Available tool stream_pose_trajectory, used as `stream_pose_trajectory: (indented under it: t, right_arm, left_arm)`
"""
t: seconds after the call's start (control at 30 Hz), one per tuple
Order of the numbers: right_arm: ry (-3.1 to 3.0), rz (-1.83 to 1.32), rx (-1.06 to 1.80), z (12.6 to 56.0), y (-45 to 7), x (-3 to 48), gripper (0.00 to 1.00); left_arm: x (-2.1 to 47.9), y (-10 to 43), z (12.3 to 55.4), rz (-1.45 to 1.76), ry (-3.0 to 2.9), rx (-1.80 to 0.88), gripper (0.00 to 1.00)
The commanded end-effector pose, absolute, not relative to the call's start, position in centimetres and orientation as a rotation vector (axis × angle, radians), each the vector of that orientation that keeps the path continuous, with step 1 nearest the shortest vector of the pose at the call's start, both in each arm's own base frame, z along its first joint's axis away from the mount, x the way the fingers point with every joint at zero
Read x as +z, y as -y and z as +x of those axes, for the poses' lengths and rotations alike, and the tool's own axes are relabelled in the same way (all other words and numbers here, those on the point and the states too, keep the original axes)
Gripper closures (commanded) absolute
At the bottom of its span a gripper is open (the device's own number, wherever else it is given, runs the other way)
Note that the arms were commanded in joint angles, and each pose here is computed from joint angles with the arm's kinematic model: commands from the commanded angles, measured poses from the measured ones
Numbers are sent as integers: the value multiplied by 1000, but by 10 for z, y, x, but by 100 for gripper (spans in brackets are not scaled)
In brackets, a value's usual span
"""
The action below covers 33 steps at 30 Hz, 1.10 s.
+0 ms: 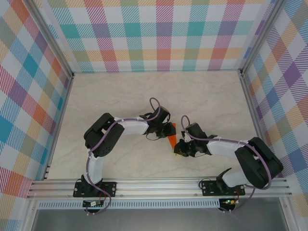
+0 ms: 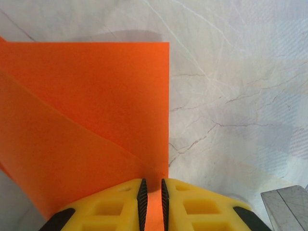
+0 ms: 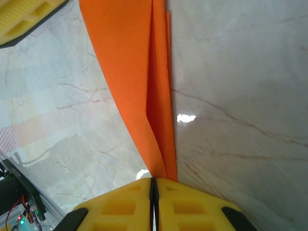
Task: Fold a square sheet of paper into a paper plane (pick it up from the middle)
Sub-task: Fold the wing for the fifth time at the center of the table.
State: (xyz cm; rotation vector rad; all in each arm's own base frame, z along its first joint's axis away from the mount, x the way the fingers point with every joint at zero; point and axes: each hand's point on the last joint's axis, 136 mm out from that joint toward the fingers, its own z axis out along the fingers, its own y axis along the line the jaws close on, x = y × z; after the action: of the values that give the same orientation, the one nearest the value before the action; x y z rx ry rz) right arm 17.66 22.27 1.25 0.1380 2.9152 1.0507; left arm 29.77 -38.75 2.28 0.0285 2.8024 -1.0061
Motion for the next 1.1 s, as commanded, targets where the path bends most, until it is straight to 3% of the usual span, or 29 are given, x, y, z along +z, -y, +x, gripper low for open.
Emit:
stream_pose_trajectory:
  t: [0.0, 0.4, 0.67, 1.07]
  right_arm:
    - [-3123, 190, 918, 134, -196, -14, 90]
    - [-2810, 104, 1150, 187, -234, 62, 86]
    - [-2818, 232, 1100, 215, -242, 38, 88]
    - [-3057, 253, 859, 170, -199, -30, 91]
  left_arm:
    - [-14, 368, 283, 3, -2921, -852, 81]
    - [-10, 375, 283, -38, -2906, -882, 81]
    - [-9, 377, 282, -33, -2907, -887, 80]
    - [13, 387, 291, 59, -2870, -898, 78]
